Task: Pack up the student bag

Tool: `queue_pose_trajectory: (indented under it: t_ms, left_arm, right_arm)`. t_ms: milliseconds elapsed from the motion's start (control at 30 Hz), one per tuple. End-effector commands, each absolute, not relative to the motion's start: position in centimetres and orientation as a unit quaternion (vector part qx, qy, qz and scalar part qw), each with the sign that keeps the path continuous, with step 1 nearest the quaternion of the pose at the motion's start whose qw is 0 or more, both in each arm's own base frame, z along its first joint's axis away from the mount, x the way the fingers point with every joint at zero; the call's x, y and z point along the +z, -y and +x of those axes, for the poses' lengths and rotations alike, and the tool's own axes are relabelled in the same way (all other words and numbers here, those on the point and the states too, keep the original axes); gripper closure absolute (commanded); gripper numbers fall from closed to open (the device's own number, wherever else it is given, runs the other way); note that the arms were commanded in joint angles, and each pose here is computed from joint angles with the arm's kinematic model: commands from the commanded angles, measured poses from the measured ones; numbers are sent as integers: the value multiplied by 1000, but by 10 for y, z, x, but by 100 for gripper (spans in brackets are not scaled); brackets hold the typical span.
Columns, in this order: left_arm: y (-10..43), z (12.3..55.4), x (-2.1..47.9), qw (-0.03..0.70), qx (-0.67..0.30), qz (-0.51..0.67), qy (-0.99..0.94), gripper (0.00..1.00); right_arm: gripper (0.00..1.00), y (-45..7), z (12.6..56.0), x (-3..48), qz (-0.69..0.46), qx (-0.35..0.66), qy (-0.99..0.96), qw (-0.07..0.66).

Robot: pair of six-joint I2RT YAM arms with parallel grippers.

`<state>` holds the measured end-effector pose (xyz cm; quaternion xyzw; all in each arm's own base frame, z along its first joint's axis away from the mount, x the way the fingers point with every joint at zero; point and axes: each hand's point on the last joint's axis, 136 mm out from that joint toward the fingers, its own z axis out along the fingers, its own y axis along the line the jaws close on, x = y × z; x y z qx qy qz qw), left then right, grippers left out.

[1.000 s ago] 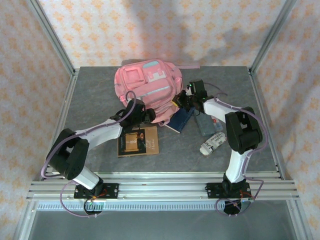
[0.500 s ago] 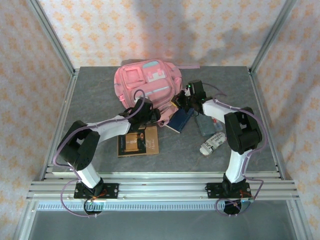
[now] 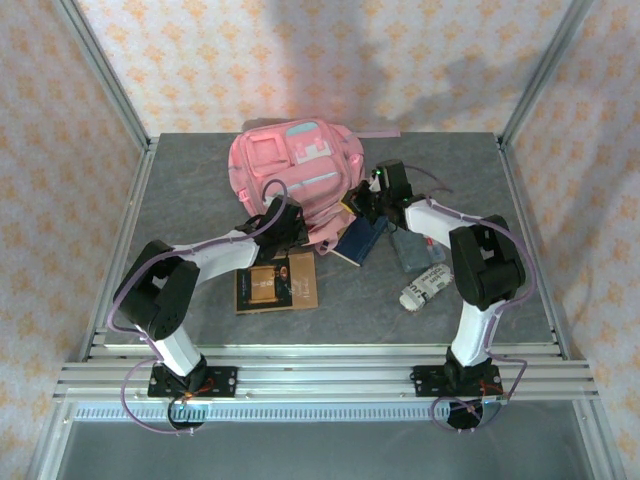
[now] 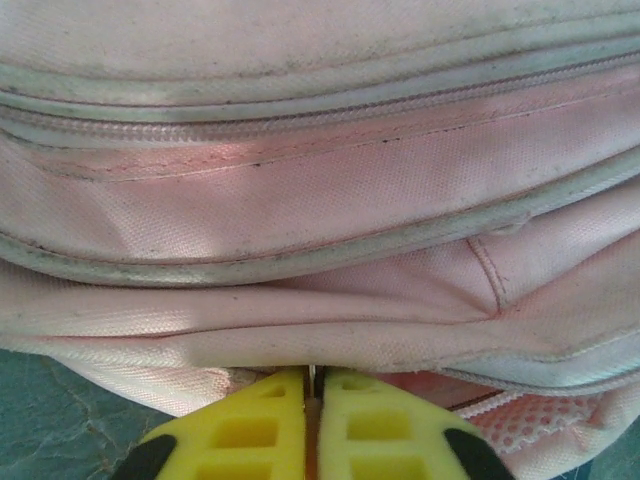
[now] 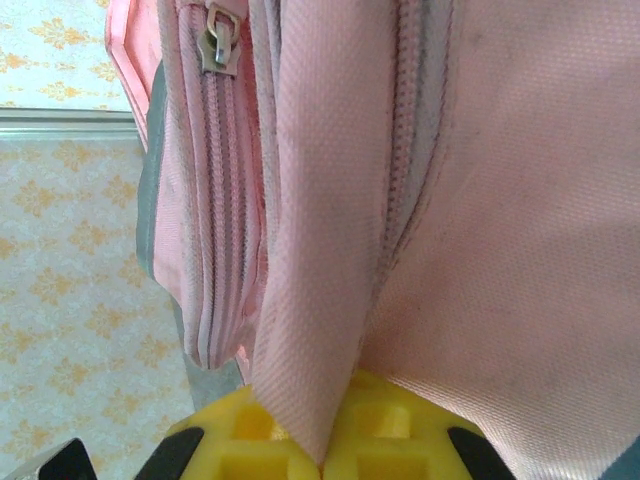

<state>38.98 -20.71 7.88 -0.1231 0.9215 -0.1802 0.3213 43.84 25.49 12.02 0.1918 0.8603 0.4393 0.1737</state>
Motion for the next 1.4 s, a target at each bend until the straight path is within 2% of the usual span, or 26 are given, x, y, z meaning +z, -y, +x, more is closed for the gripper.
queue_pose_trajectory:
  t_ms: [0,67,133,200,333,600,700,867,1100,1133,1200,1233,1367]
  left_arm:
    - [203,389,73,320,-170,-119,-924,86]
    - [207,390,68,312,-173,-113,-927,81]
    - [208,390,61,304,-170,-111,-931,82]
    - [207,388,55,299,-166,-111,-933,100]
    - [194,379,53,299,-146,-112,-936,100]
    - [120,343,46,300,-84,-159,-937,100]
    - [108,337,47,303,-74,-165,-936,100]
    - [126,341,58,310,-92,-134,-937,100]
    - [190,346,94,334,-135,-45,-932,100]
    - [199,349,98,338,-145,-41,-929,100]
    - [212,357,104,344,-160,-39,-925,100]
    - [217,362,106,347,-165,-40,-923,100]
    - [236,376,108,351,-182,-35,-918,100]
  right_arm:
    - [100,-260,445,165,169,477,-833,226]
    - [100,-260,445,167,168,477,-832,227]
    - [100,-260,446,168,169,476,-832,229]
    - [100,-259,446,169,169,476,-832,231]
    - [100,-254,449,166,175,468,-834,235]
    - [100,-237,462,168,194,463,-828,249]
    - [100,-237,464,171,192,466,-826,251]
    - [100,-239,472,174,188,465,-827,256]
    - [100,-223,520,175,200,429,-836,277]
    - [93,-221,527,173,202,418,-842,275]
    - [71,-220,535,170,202,397,-854,269]
    - [63,-217,535,165,207,385,-860,261]
    - [47,-206,508,162,215,366,-871,249]
